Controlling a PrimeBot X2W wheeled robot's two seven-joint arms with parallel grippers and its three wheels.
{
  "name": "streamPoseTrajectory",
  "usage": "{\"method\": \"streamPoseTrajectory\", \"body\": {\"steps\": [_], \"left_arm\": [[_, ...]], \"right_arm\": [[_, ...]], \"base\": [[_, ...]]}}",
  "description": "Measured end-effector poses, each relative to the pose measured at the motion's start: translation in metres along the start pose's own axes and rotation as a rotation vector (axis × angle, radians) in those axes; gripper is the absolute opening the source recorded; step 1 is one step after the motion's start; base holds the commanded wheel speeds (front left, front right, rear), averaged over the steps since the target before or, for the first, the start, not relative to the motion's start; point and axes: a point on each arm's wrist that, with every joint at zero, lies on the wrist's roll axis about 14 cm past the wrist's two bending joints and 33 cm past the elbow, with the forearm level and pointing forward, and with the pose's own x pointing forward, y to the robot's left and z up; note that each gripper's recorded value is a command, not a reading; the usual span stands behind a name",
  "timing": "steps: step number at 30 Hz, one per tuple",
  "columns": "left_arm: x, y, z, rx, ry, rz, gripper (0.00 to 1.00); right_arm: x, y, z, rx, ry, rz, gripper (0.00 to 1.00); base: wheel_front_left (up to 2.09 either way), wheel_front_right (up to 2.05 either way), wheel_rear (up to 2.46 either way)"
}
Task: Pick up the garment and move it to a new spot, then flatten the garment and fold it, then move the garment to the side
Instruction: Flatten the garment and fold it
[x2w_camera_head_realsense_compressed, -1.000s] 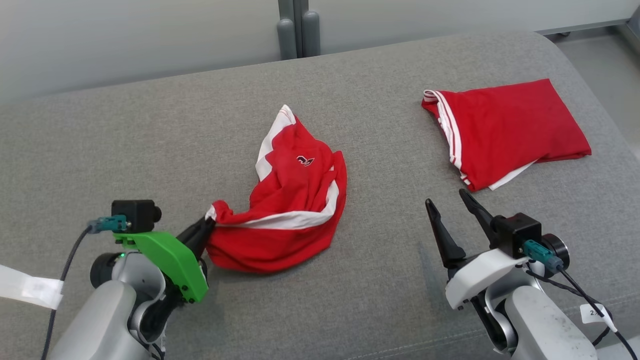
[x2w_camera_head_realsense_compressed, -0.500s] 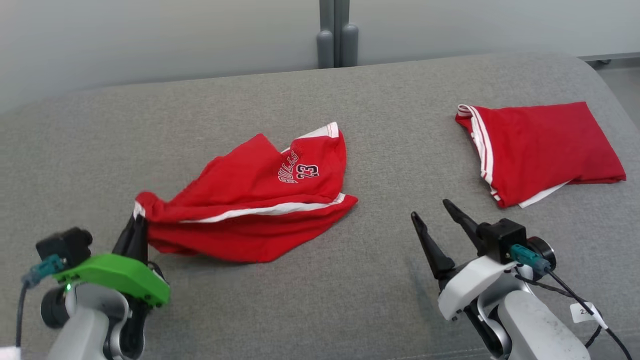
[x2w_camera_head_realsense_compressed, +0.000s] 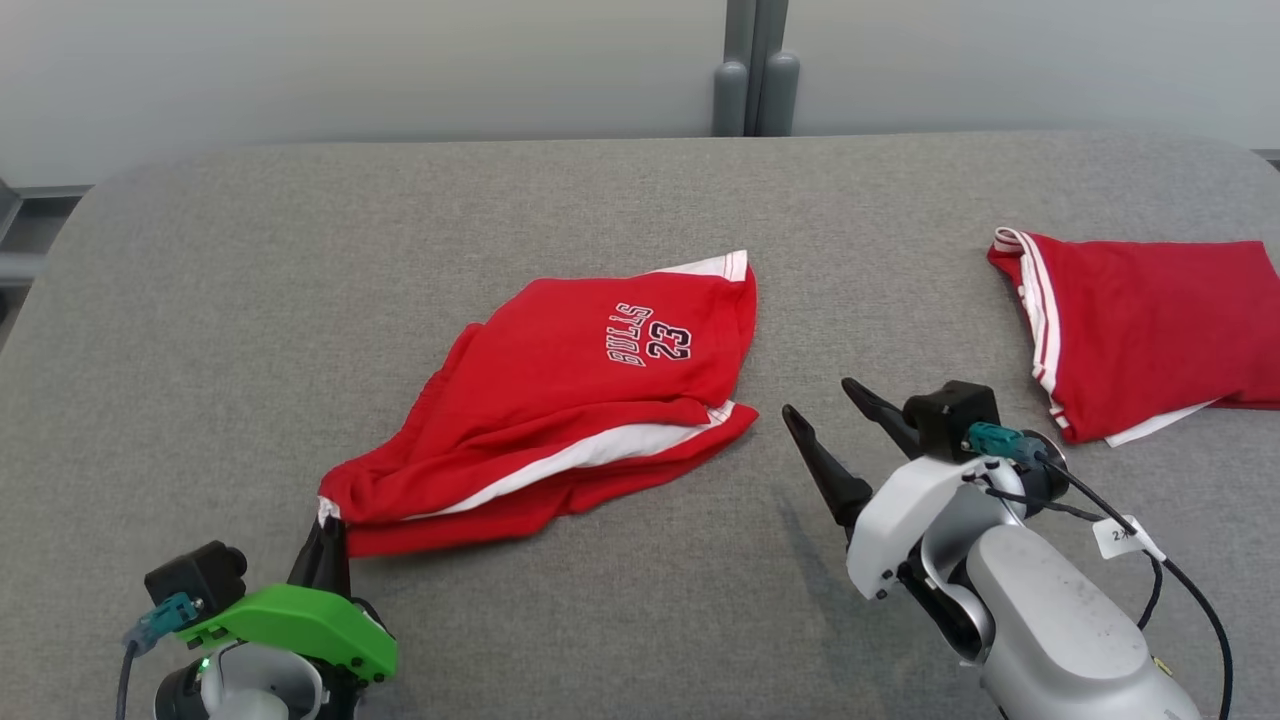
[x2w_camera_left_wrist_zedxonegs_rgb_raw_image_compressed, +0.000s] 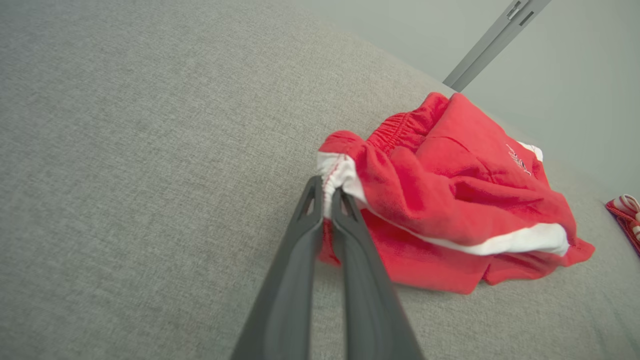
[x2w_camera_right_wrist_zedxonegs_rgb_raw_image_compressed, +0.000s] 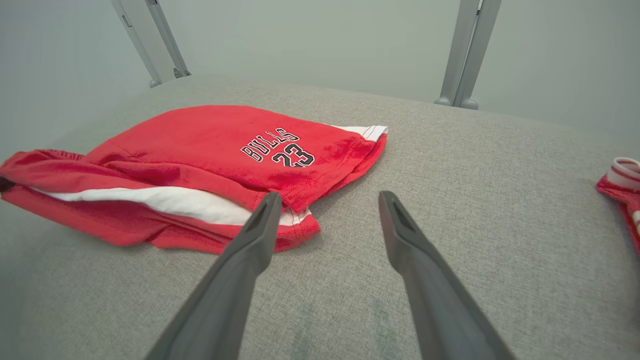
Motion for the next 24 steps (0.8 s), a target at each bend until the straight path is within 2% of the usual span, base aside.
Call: {"method": "streamPoseTrajectory", "body": {"steps": [5, 16, 24], "left_arm": [[-0.004, 0.005, -0.007, 0.014, 0.016, 0.013, 0.0], [-0.015, 0.019, -0.033, 0.049, 0.085, 0.061, 0.0], [-0.01, 0.022, -0.029, 0.032, 0.069, 0.086, 0.0]], "right_arm": [[0.011, 0.0, -0.02, 0.036, 0.104, 0.014, 1.0], [0.044, 0.003, -0.04, -0.001, 0.241, 0.072, 1.0], [0.061, 0.016, -0.059, -0.047, 0.331, 0.144, 1.0]], "base": [[0.0, 0.0, 0.0], [0.0, 0.0, 0.0], [0.0, 0.0, 0.0]]}}
